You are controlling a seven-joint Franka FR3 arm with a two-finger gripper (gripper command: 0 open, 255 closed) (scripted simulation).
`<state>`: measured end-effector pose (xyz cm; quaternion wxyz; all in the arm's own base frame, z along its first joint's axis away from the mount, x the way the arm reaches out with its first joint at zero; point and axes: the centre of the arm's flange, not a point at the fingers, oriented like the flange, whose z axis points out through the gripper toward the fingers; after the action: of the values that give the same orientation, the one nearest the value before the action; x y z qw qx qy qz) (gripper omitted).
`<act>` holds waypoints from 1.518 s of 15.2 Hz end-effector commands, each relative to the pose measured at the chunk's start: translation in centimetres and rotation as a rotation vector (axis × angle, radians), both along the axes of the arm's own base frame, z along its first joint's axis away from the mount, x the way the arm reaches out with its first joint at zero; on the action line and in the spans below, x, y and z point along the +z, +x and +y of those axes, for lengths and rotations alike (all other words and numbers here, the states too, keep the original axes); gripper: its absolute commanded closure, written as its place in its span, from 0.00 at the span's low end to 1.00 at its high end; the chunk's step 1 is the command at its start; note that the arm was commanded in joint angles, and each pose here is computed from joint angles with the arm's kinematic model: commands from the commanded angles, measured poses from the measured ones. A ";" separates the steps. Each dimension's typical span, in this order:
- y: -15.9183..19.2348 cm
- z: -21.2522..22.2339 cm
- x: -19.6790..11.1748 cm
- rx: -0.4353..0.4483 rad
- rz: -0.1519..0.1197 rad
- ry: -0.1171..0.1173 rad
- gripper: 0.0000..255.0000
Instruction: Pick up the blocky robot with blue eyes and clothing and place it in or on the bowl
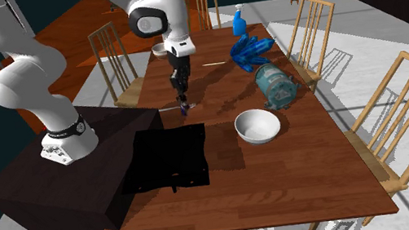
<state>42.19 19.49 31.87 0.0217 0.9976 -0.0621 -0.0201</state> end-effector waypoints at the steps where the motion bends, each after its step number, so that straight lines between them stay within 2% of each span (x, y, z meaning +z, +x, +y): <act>1: 2.2 0.3 0.6 0.000 0.000 0.000 1.00; 22: 29.3 4.3 5.2 0.000 0.000 0.000 1.00; 23: 29.4 4.3 4.7 0.000 0.000 0.000 1.00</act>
<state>70.98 23.75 36.82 0.0216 0.9977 -0.0616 -0.0201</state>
